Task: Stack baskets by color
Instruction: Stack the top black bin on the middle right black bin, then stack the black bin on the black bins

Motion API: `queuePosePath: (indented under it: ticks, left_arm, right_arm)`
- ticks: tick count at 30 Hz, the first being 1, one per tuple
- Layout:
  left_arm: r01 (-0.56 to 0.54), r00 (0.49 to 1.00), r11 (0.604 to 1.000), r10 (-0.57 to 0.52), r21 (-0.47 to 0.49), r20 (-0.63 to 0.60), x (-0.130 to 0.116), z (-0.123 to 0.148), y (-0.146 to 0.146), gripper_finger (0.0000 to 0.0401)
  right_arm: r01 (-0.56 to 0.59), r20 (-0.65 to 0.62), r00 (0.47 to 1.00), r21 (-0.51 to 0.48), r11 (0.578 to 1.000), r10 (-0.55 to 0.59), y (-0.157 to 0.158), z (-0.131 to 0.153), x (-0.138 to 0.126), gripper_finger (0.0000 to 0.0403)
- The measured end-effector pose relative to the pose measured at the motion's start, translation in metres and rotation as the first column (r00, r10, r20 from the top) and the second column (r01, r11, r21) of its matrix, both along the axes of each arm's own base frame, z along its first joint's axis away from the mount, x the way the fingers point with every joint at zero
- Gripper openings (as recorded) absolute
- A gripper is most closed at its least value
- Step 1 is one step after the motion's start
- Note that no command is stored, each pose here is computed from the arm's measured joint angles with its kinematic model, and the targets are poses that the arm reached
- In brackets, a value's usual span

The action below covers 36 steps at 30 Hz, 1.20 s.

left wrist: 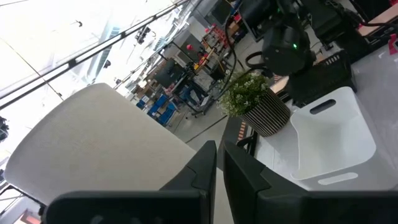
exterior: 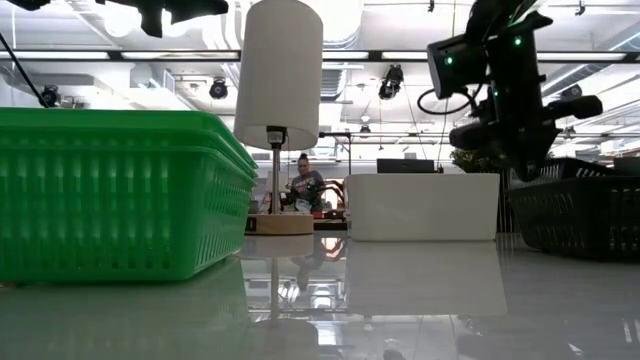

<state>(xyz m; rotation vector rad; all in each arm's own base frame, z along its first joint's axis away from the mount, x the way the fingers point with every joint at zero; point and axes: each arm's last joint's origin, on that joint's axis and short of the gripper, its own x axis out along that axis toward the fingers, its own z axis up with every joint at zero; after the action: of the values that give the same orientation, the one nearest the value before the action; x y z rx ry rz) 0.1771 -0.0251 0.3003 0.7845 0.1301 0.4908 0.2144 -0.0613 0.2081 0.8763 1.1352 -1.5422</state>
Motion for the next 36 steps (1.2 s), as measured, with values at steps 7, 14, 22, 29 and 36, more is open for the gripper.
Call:
queuePosePath:
  ticks: [7, 14, 22, 29, 36]
  left_arm:
    - [0.0, 1.0, 1.0, 0.0, 0.0, 0.0, 0.0, 0.0, 0.0, 0.0011]
    - [0.0, 1.0, 1.0, 0.0, 0.0, 0.0, 0.0, 0.0, 0.0, 0.0011]
    - [0.0, 1.0, 1.0, 0.0, 0.0, 0.0, 0.0, 0.0, 0.0, 0.0011]
    - [0.001, 1.0, 1.0, -0.001, 0.0, 0.0, 0.0, 0.0, 0.0, 0.0011]
    - [0.0, 1.0, 1.0, 0.0, 0.001, -0.002, 0.0, 0.0, 0.0, 0.0011]
  right_arm:
    - [-0.01, -0.049, 0.999, 0.014, 1.0, 0.011, -0.001, -0.014, 0.006, 0.001]
    - [-0.014, -0.057, 0.998, 0.017, 1.0, 0.015, -0.001, -0.014, 0.006, 0.0046]
    - [-0.015, -0.062, 0.998, 0.045, 0.999, 0.018, 0.001, 0.002, 0.002, 0.0111]
    - [-0.102, 0.06, 0.993, 0.032, 0.994, 0.1, 0.009, 0.035, 0.017, 0.0123]
    - [-0.325, 0.156, 0.937, 0.066, 0.943, 0.312, 0.033, 0.057, 0.034, 0.0088]
